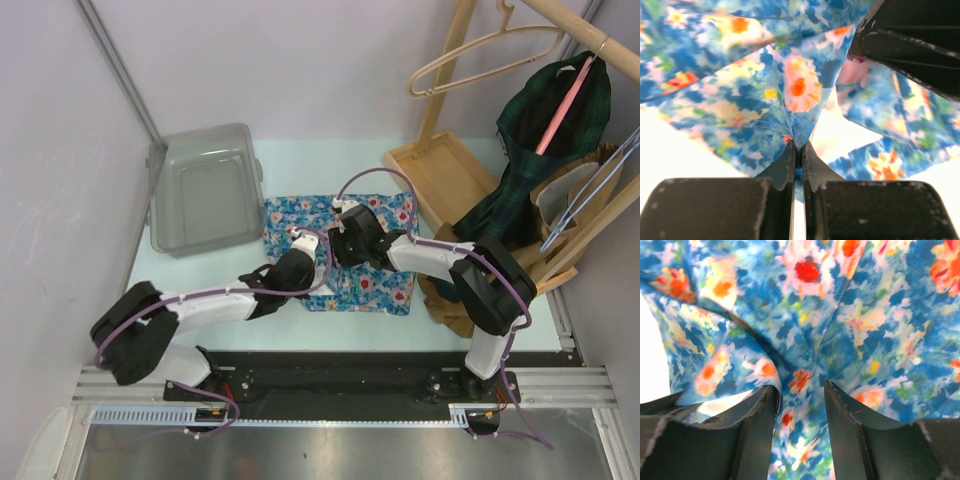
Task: Place the skirt on the hanger
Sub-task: Flatten the skirt
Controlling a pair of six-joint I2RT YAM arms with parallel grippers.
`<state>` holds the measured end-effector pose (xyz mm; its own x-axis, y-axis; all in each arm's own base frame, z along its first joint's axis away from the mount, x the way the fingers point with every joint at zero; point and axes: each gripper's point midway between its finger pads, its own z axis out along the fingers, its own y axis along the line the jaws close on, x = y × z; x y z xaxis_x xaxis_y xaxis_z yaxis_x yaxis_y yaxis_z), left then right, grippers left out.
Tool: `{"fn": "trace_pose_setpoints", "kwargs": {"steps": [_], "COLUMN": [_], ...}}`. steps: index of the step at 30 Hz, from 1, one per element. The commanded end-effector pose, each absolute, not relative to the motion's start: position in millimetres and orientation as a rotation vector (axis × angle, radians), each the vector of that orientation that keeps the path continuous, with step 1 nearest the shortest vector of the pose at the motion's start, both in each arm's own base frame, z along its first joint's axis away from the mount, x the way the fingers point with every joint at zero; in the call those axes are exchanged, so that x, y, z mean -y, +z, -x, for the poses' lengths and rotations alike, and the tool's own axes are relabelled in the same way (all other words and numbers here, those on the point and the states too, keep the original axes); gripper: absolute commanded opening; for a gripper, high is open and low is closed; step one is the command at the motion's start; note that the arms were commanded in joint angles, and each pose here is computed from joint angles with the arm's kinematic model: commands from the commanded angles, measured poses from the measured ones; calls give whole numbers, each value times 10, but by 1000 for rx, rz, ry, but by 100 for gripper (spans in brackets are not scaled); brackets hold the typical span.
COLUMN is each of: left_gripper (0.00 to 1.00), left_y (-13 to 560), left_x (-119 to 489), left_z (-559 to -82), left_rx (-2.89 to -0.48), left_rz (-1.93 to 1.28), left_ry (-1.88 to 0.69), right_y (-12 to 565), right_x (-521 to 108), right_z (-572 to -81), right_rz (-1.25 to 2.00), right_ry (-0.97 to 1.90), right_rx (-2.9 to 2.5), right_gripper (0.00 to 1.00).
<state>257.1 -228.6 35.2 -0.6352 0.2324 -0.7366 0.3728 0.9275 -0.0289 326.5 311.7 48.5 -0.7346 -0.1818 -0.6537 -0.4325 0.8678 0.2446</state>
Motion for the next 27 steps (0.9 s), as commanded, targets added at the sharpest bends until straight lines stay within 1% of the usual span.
{"fn": "trace_pose_setpoints", "kwargs": {"steps": [1, 6, 8, 10, 11, 15, 18, 19, 20, 21, 22, 23, 24, 27], "left_gripper": [0, 0, 0, 0, 0, 0, 0, 1, 9, 39, 53, 64, 71, 76], "left_y": [522, 542, 568, 471, 524, 366, 389, 373, 371, 375, 388, 378, 415, 491], "left_x": [2166, 1989, 1874, 1704, 1638, 1287, 1202, 1175, 1153, 1132, 1124, 1096, 1078, 1020], "left_z": [-2438, -2309, -2245, -2110, -2087, -1847, -1807, -1791, -1782, -1783, -1782, -1762, -1782, -1785], "left_rx": [-2288, -2309, -2313, -2359, -2339, -2379, -2353, -2352, -2353, -2348, -2347, -2355, -2343, -2334], "left_rz": [-343, -267, -179, -80, -27, 166, 236, 275, 277, 281, 304, 304, 320, 338], "left_ry": [-265, -256, -255, -231, -239, -180, -193, -194, -185, -175, -175, -158, -146, -113], "right_y": [861, 975, 1017, 1177, 1226, 1566, 1728, 1862, 1958, 2055, 2243, 2353, 2473, 2882], "right_x": [-3216, -3182, -3131, -3101, -3102, -3068, -3000, -2969, -2927, -2882, -2800, -2754, -2689, -2461], "right_z": [-3256, -3140, -3101, -3077, -3040, -2995, -3027, -3044, -3079, -3121, -3151, -3174, -3227, -3303], "right_rz": [490, 517, 522, 530, 544, 542, 512, 493, 471, 443, 402, 380, 347, 256], "right_ry": [569, 577, 557, 559, 573, 606, 599, 601, 587, 582, 567, 560, 549, 522], "right_rx": [-2320, -2328, -2334, -2303, -2291, -2213, -2176, -2140, -2113, -2084, -2036, -2005, -1974, -1868], "right_gripper": [48, 49, 49, 50, 51, 56, 61, 63, 64, 66, 69, 71, 73, 78]}}
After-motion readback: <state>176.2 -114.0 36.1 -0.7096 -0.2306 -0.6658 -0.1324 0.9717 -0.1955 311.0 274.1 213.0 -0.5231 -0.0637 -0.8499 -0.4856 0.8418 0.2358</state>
